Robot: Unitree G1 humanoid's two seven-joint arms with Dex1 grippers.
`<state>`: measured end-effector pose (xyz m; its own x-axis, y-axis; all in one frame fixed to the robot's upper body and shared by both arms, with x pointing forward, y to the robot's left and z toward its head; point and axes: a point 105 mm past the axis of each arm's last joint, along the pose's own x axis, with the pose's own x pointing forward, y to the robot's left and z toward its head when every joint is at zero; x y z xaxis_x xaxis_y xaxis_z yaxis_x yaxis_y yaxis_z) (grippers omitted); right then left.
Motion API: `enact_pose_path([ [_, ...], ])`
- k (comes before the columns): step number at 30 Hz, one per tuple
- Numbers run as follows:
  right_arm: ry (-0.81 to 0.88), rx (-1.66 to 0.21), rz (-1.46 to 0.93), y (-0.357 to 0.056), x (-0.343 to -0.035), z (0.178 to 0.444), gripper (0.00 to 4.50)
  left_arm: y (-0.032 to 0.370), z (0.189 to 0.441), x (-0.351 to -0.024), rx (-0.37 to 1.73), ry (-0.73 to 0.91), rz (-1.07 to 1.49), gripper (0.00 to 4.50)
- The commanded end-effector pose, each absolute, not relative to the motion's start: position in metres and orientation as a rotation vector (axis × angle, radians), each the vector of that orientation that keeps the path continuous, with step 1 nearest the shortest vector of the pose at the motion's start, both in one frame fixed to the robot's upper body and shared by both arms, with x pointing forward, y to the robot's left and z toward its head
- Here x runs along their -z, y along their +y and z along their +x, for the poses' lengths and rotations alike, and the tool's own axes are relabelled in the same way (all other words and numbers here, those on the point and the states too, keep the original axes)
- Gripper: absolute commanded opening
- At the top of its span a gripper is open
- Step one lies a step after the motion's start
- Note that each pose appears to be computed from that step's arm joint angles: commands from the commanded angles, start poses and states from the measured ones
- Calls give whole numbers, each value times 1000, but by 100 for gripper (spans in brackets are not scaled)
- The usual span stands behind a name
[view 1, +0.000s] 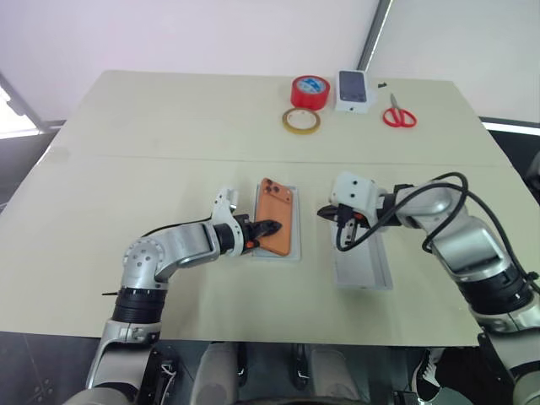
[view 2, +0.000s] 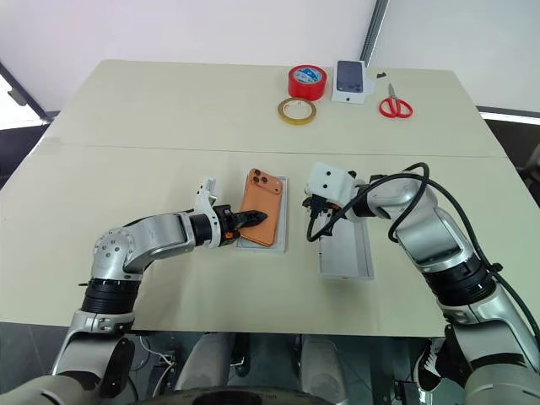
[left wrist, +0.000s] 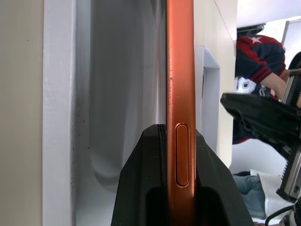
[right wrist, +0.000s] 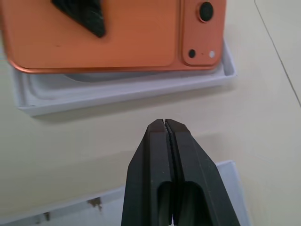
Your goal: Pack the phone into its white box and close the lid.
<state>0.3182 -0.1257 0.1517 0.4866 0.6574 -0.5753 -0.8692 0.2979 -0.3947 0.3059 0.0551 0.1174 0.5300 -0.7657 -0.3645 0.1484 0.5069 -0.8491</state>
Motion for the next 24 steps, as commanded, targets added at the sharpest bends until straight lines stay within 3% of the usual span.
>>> enact_pose_path([
  [1,262,-1055,-735,-124,-167,313,0,49,308,-133,695,784,-864,2],
  [6,268,-1051,-722,-125,-163,313,0,46,307,-132,713,790,-850,2],
  [7,269,-1050,-721,-125,-163,313,0,46,307,-132,717,791,-847,99],
  [8,270,-1049,-721,-125,-162,313,0,46,307,-132,720,791,-844,125],
  [14,271,-1045,-720,-125,-161,315,0,48,307,-135,733,775,-817,430],
  [24,264,-1040,-720,-124,-161,318,0,66,308,-168,846,628,-400,445],
])
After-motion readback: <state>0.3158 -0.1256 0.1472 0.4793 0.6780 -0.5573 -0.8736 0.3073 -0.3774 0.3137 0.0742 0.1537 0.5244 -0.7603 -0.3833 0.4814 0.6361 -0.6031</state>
